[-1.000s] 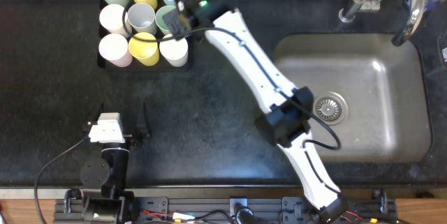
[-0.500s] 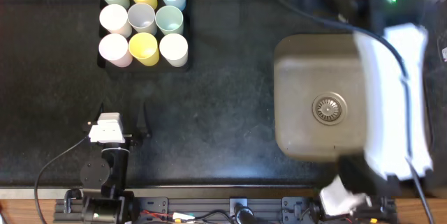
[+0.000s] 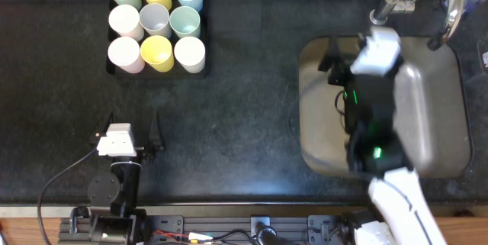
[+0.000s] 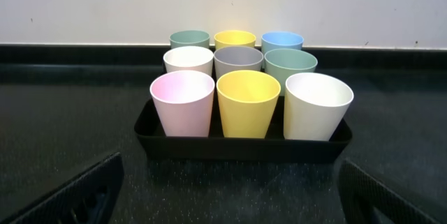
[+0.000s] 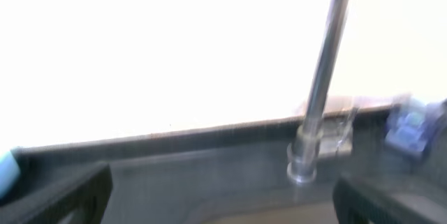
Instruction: Store Cups
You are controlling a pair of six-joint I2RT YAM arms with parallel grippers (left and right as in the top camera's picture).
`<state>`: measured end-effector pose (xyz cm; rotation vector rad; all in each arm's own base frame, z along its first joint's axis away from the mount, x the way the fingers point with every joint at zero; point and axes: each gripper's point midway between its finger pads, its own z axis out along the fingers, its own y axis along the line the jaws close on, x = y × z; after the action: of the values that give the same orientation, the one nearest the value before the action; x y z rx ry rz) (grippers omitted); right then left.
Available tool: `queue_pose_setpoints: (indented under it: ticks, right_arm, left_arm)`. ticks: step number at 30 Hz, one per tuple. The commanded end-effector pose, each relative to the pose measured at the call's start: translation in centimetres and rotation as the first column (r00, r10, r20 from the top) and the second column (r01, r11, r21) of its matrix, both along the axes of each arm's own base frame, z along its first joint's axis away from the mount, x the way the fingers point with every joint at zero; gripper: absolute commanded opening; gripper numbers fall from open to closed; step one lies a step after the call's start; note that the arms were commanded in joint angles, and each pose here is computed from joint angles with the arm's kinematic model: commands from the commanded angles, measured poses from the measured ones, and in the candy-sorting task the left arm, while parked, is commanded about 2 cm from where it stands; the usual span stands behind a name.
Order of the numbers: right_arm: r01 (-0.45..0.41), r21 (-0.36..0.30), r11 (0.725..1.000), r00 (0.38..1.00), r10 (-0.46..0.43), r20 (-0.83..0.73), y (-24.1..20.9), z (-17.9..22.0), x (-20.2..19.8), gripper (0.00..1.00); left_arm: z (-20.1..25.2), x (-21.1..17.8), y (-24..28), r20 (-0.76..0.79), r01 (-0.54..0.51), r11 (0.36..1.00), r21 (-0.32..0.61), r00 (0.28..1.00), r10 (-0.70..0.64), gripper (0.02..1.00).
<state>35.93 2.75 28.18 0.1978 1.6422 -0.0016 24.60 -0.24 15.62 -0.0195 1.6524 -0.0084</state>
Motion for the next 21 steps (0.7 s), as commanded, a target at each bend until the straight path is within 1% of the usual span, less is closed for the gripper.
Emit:
queue_pose_setpoints:
  ticks: [1,3,8,11,14,21]
  right_arm:
    - [0.090,-0.085,0.992,0.974,-0.070,0.215,-2.3,0.4,-4.0,0.998]
    - [0.091,-0.083,0.992,0.973,-0.071,0.221,-2.5,-1.3,-4.9,0.998]
    - [0.080,-0.119,0.990,0.991,-0.066,0.119,-2.8,-6.9,-6.0,0.996]
    - [0.073,-0.136,0.988,0.996,-0.065,0.068,-2.9,-9.4,-6.5,0.998]
    - [0.072,-0.142,0.987,0.997,-0.066,0.048,-3.0,-10.4,-6.8,0.998]
    - [0.095,-0.132,0.987,0.993,-0.085,0.079,-3.9,-10.4,-8.3,0.996]
  left_arm:
    - [0.0,0.0,-0.2,0.005,0.010,1.000,0.018,1.000,-0.010,0.998]
    - [0.1,0.0,-0.2,0.006,0.010,1.000,0.018,1.000,-0.010,0.998]
    - [0.1,0.0,-0.2,0.006,0.010,1.000,0.018,1.000,-0.010,0.998]
    - [0.0,0.0,-0.2,0.005,0.010,1.000,0.018,1.000,-0.010,0.998]
    - [0.1,0.0,-0.2,0.006,0.010,1.000,0.018,1.000,-0.010,0.998]
    - [0.1,0.0,-0.2,0.006,0.010,1.000,0.018,1.000,-0.010,0.998]
